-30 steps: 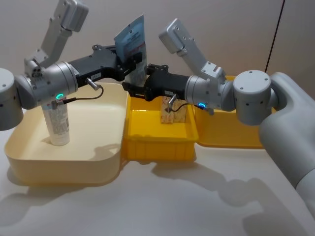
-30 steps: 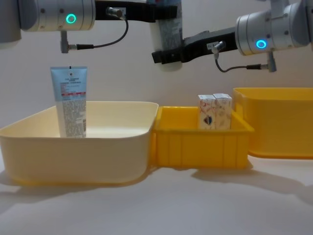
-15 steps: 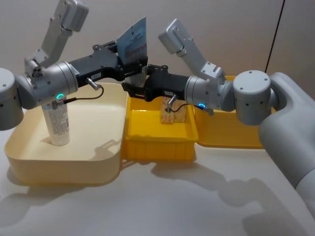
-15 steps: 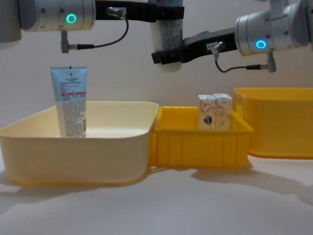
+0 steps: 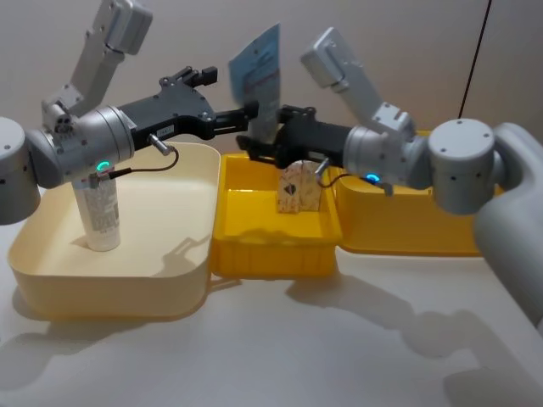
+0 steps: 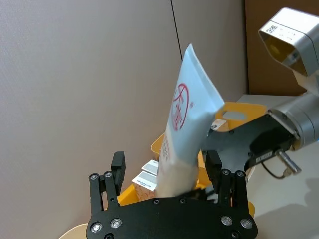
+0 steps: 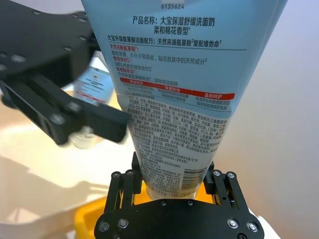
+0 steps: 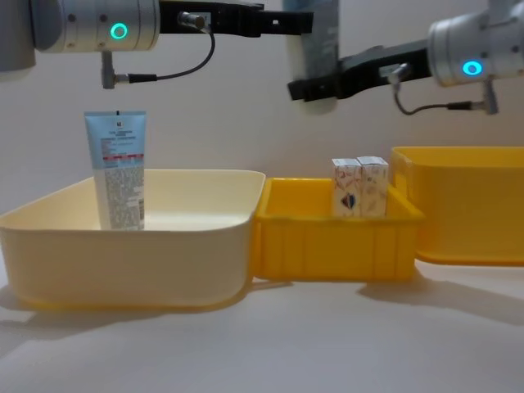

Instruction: Bimanual collaborative sorting of washing and personal care products

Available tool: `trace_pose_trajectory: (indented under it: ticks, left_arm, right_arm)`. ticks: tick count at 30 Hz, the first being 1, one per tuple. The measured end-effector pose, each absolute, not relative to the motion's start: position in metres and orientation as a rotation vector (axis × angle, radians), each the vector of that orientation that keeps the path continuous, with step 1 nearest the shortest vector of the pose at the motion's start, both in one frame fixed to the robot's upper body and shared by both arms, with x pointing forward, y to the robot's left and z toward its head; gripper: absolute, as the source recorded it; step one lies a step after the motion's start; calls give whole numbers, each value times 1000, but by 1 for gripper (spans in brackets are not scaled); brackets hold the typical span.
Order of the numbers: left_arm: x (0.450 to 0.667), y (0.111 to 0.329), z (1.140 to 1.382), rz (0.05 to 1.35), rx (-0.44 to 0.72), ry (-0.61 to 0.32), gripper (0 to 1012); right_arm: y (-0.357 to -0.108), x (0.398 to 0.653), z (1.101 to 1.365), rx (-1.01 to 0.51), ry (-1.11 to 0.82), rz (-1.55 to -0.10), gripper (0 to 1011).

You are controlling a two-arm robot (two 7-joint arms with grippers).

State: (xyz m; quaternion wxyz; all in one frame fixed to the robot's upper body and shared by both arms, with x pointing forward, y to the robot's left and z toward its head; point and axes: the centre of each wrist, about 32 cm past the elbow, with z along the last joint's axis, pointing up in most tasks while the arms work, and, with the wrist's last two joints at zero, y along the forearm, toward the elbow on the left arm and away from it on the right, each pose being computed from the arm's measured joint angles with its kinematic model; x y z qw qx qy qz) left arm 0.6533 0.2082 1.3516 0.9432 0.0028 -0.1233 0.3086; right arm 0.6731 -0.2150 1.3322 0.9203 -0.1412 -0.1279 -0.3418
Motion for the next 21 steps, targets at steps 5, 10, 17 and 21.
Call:
trace_pose_trajectory:
  ticks: [5, 10, 17, 21]
  left_arm:
    - [653, 208, 1352, 629, 6, -251, 1002]
    - [653, 208, 1352, 629, 6, -251, 1002]
    - [653, 208, 1352, 629, 6, -251, 1002]
    - [653, 208, 1352, 629, 6, -251, 1002]
  right_arm:
    - [-233, 670, 1334, -298, -257, -748, 666]
    - [-255, 664, 1338, -307, -251, -815, 666]
    - [-277, 657, 1342, -316, -233, -913, 666]
    - [-287, 654, 1344, -320, -219, -968, 666]
